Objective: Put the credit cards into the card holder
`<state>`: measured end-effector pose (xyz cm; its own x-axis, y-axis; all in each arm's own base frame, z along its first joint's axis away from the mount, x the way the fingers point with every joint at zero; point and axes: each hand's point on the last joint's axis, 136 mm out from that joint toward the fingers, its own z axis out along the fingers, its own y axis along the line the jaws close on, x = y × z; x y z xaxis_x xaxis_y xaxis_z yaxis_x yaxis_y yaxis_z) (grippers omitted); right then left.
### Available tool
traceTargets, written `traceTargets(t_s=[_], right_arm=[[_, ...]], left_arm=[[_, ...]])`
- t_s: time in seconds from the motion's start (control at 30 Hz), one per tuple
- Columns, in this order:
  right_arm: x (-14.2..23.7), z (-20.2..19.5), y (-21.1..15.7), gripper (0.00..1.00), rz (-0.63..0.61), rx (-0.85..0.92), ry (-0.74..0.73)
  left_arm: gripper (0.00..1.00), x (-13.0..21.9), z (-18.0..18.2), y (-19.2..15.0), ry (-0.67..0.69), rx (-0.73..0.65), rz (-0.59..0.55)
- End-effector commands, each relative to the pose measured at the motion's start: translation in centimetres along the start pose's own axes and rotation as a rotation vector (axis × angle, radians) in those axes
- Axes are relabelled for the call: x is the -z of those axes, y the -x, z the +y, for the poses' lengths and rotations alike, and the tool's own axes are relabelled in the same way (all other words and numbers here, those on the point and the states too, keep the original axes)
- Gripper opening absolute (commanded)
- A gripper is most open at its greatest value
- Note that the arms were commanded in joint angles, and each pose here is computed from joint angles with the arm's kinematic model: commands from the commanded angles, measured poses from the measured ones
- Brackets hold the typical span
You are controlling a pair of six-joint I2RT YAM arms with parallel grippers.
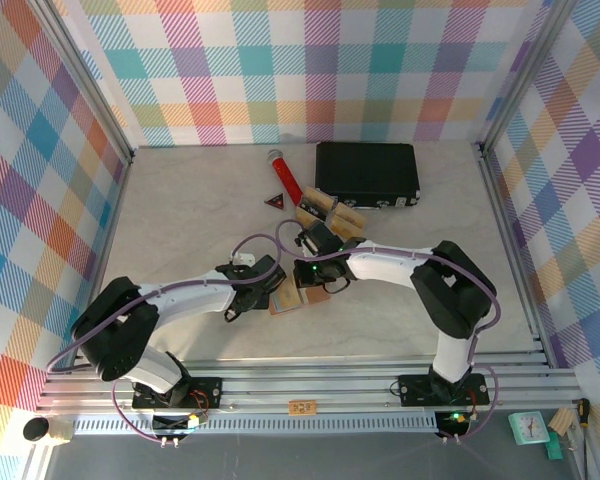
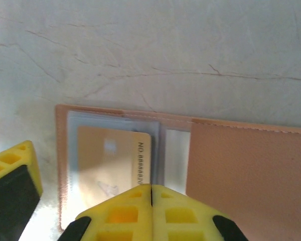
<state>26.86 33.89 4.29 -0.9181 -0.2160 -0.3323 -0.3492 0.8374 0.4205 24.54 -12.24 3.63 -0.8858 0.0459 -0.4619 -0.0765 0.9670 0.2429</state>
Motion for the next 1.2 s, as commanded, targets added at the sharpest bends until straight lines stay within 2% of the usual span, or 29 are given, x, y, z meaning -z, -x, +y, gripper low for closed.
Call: traceTargets(t_s=[0.0,0.57,1.17], right_arm=[[-0.5,-0.6,-0.3,0.04,0.023,0.015,-0.027],[-1.8,-0.4,-0.8,0.03,0.055,0.000,-0.003],[-2.1,1.5,-1.1,0.02,0.071,-0.005,0.057]], left_arm=[[1.00,-0.4,-0.1,0.1,0.008,-0.010,0.007],[1.00,-1.6,-1.1,-0.5,-0.001,-0.029,0.030],[1.00,-2.2,-1.6,-0.8,-0.010,-0.031,0.044]])
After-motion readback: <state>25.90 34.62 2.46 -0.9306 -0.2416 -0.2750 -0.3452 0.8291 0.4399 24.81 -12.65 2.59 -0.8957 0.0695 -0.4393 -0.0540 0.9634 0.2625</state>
